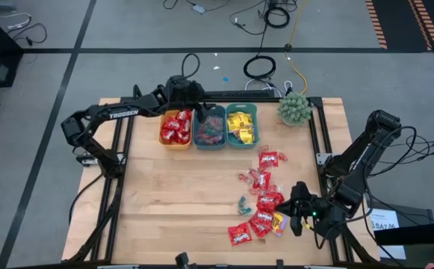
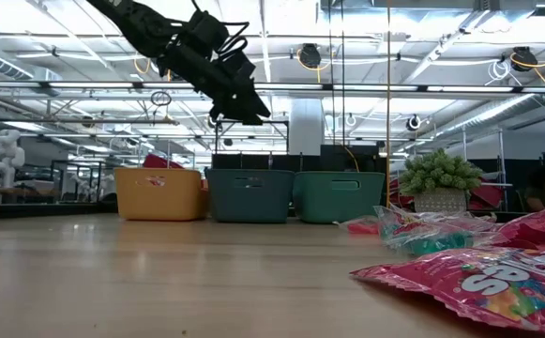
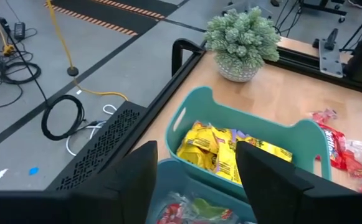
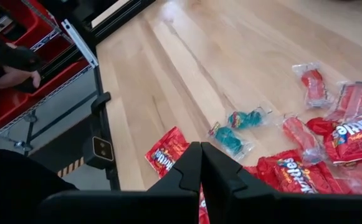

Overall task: Sort candy
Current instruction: Put the transparent red gummy into the blue bin

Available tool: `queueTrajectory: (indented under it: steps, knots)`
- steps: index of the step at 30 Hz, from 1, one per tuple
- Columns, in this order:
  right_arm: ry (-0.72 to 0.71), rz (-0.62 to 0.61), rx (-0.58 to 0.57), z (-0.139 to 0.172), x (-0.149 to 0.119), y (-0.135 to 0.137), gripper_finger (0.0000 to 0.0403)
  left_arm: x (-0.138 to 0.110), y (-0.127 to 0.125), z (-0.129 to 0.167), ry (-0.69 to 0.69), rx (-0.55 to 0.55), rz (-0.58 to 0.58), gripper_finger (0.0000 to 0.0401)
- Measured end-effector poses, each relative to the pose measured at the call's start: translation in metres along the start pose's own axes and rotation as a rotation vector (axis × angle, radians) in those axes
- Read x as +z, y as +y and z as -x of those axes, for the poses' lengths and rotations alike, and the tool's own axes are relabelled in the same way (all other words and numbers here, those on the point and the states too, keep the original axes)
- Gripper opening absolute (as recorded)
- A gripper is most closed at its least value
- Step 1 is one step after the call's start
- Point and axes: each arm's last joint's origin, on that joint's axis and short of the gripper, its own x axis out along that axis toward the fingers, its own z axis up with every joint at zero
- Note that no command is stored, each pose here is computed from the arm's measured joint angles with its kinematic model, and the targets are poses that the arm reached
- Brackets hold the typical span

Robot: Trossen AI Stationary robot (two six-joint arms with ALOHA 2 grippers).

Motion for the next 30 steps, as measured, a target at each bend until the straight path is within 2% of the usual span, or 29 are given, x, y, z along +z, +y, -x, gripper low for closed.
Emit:
queueTrajectory:
  steps: [10,13,16,21,25,30]
  knots:
    - [0.000,-0.002,-0.002,0.000,0.001,0.000,0.0000,0.000,-0.005,-0.001,0.000,-0.013,-0.007,0.0228]
    - [0.001,0.000,-0.001,0.000,0.000,0.000,0.0000,0.000,-0.017,-0.002,0.001,-0.079,-0.033,0.0228]
    - [0.001,0.006,-0.001,0.000,0.000,0.000,0.0000,0.000,-0.040,-0.004,0.000,-0.174,-0.103,0.0228]
    - [0.002,0.034,-0.001,0.000,0.000,0.000,0.0000,-0.001,-0.093,-0.004,-0.018,-0.309,-0.232,0.0228]
    - [0.003,0.062,0.000,0.000,0.000,0.000,0.0000,-0.005,-0.136,-0.003,-0.059,-0.362,-0.377,0.0228]
    - [0.004,0.093,0.007,0.000,0.001,0.001,0.0000,-0.022,-0.177,-0.015,-0.072,-0.420,-0.447,0.0228]
